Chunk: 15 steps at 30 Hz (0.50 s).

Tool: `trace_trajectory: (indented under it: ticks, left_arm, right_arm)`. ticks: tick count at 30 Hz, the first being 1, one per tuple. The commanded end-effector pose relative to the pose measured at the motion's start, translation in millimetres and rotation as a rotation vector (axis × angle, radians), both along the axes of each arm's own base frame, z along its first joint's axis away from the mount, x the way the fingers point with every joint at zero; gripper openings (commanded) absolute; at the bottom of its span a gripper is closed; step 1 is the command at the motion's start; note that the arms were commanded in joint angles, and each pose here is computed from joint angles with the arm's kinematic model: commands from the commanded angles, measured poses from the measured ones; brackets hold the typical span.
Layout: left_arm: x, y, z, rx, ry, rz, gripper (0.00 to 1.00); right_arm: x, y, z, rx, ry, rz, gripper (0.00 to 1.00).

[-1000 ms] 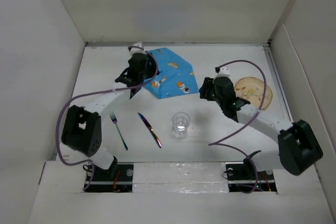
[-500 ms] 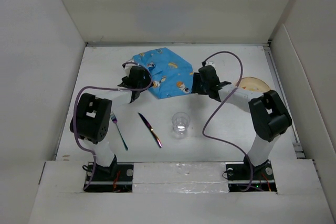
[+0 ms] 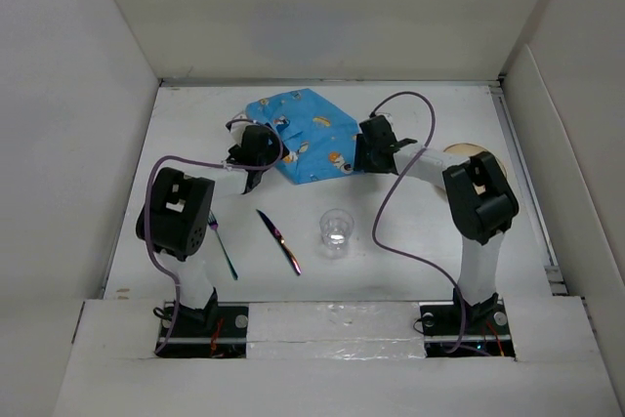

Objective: Set the dinner table for one person

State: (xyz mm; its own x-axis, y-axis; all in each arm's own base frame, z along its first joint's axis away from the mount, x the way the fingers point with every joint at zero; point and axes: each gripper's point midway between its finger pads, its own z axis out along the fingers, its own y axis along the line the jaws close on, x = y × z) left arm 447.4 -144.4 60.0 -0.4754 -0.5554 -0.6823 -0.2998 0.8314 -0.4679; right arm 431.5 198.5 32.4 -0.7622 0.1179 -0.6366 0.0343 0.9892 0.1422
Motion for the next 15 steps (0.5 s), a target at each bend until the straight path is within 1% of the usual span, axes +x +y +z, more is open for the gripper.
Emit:
trace_trajectory:
  ticks: [1,2,5,6,8,9,11,13,14,15]
  left_arm:
    - [2,-6,-1,-0.069,-0.021,0.006,0.77]
    - [2,-7,-3,-0.075,-0.015,0.004,0.77]
    - [1,-5,-11,-0.093,-0.002,0.016,0.78]
    - [1,-4,-17,-0.092,0.010,0.020,0.77]
    - [4,-1,-17,-0.111,-0.006,0.031,0.75]
    - [5,0,-17,-0.111,-0.008,0.040,0.71]
    - [9,0,-13,-0.113,-0.017,0.050,0.67]
    - [10,2,-12,-0.108,-0.025,0.062,0.66]
    - [10,3,-9,-0.131,-0.032,0.086,0.65]
    - [11,4,-7,-0.130,-0.038,0.090,0.66]
  right_arm:
    - [1,-3,-7,-0.014,0.043,-0.021,0.56]
    - [-1,2,-9,-0.016,0.047,-0.008,0.55]
    - [-3,7,-18,-0.022,0.067,0.006,0.45]
    - [-2,7,-17,-0.024,0.063,0.003,0.37]
    - [-2,6,-15,-0.017,0.045,-0.004,0.28]
    - [-2,4,-13,-0.019,0.035,-0.014,0.19]
    - [-3,4,-9,-0.010,0.020,-0.017,0.13]
    - [-1,-1,-8,-0.007,0.012,-0.025,0.07]
    - [-4,-1,-6,-0.002,0.005,-0.021,0.00]
    - [-2,0,-5,0.005,-0.002,-0.018,0.00]
